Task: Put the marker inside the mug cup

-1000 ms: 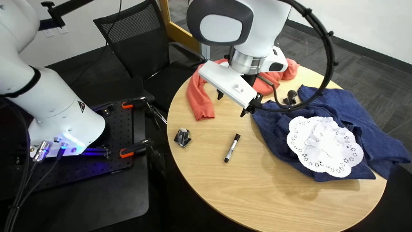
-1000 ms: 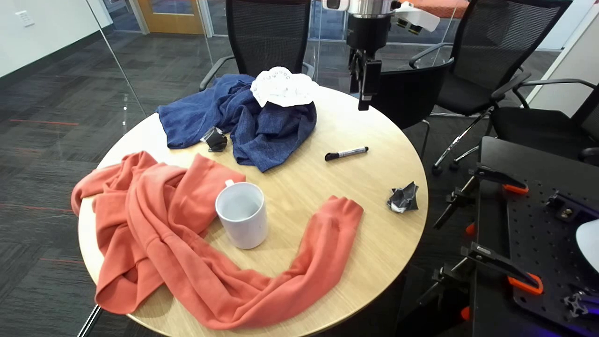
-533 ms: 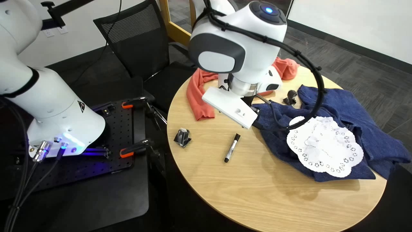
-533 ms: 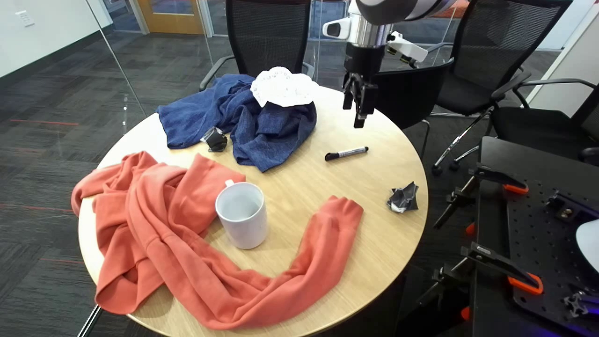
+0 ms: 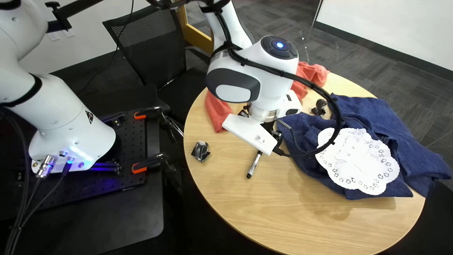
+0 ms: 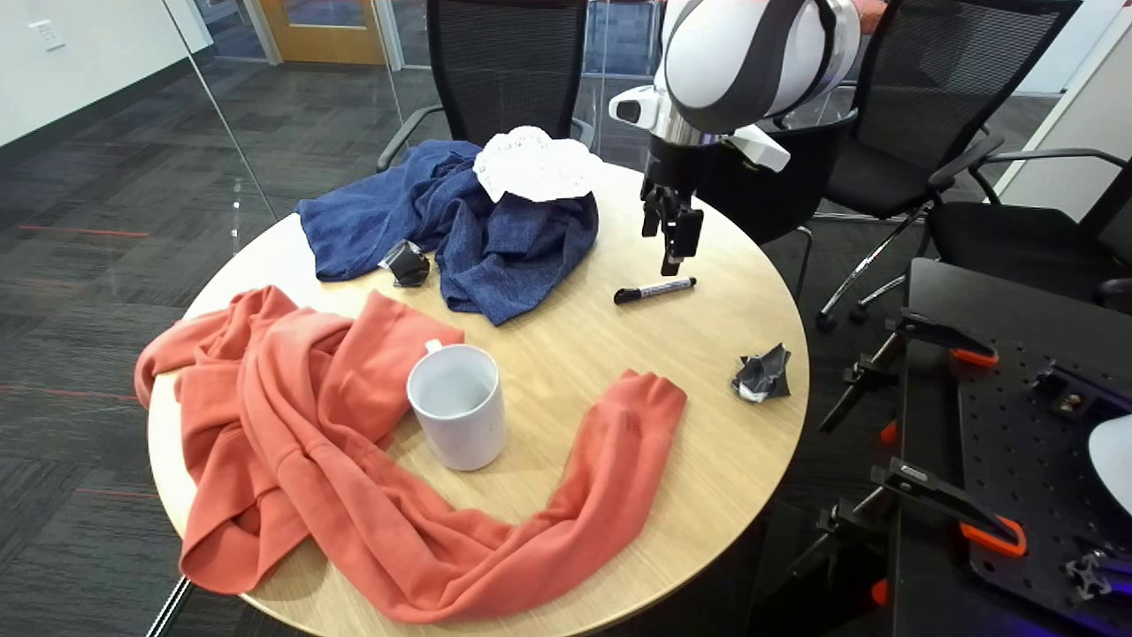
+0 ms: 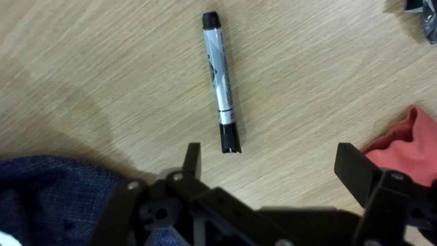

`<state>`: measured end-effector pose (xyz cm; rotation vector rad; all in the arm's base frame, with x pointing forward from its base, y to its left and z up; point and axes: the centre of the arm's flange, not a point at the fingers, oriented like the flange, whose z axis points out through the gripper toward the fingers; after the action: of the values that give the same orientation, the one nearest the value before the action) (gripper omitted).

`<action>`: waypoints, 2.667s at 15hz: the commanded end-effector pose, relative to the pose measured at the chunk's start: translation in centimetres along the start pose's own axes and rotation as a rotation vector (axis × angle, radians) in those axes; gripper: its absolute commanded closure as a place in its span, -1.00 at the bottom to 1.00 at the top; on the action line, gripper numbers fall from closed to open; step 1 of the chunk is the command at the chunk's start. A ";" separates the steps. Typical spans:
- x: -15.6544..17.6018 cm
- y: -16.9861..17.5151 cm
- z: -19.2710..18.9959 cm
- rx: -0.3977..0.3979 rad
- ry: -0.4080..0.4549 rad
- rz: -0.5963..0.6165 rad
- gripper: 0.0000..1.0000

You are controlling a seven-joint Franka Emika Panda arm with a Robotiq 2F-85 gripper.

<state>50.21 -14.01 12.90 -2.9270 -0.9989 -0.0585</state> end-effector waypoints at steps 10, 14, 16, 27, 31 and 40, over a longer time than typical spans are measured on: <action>0.4 2.1 5.6 -0.015 -0.038 0.025 -1.00; 0.6 2.2 6.7 0.002 -0.040 0.023 -1.00; 0.7 2.2 7.0 0.008 -0.039 0.022 -0.50; 0.9 2.2 7.2 0.011 -0.033 0.036 0.99; 2.1 1.7 4.4 -0.006 -0.007 0.069 0.91; 9.9 0.7 -4.9 -0.037 0.176 -0.022 0.91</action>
<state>57.36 -9.47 15.07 -2.9307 -0.9933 -0.2799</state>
